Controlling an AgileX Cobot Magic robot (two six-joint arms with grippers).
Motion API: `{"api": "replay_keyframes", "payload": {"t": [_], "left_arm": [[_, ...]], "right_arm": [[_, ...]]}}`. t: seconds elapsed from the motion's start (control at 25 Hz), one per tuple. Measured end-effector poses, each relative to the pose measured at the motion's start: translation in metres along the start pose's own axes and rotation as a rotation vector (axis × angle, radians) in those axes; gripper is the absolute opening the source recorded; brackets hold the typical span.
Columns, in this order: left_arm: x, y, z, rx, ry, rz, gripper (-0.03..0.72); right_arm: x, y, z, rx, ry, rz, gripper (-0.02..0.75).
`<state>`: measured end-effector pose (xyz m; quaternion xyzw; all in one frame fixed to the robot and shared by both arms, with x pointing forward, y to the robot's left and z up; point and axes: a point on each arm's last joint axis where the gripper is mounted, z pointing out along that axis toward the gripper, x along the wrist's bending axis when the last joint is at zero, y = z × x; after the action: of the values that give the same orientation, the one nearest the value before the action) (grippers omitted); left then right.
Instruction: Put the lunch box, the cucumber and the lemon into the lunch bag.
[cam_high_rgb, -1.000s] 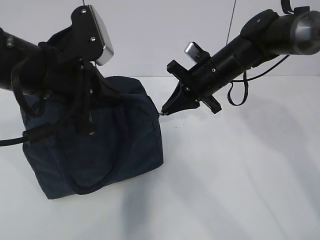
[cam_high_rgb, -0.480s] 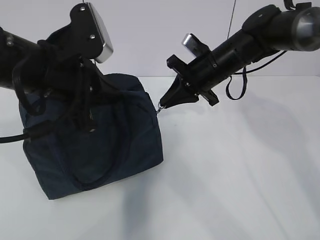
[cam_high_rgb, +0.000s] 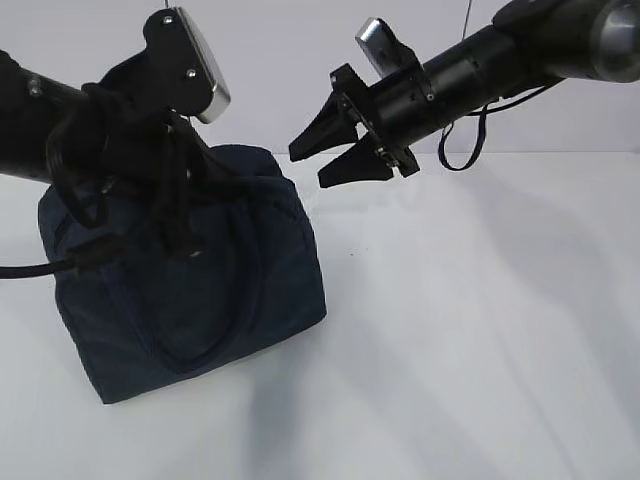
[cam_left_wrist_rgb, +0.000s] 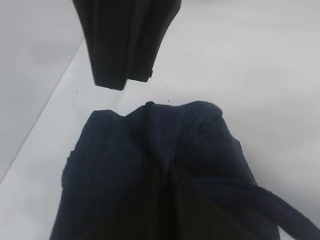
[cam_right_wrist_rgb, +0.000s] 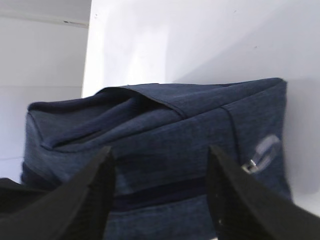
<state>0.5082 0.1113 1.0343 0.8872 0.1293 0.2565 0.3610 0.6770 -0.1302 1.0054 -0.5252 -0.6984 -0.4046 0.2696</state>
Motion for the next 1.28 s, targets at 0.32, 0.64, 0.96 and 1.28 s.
{"api": "replay_keyframes", "payload": {"t": [0.32,0.64,0.96,1.28], "left_arm": [[0.002,0.001,0.000,-0.018,0.014,-0.065,0.024],[0.024,-0.013,-0.005,-0.012,0.078,-0.183,0.113],[0.026,-0.016,-0.006,-0.012,0.055,-0.222,0.178],[0.025,-0.015,-0.006,-0.027,0.044,-0.268,0.249]], "right_arm": [[0.011,-0.008,-0.024,0.079,-0.211,-0.282,0.463],[0.042,-0.032,-0.055,0.130,-0.288,-0.553,0.464],[0.038,-0.060,-0.044,0.229,-0.255,-0.643,0.464],[0.042,-0.072,-0.047,0.251,-0.246,-0.695,0.465]]}}
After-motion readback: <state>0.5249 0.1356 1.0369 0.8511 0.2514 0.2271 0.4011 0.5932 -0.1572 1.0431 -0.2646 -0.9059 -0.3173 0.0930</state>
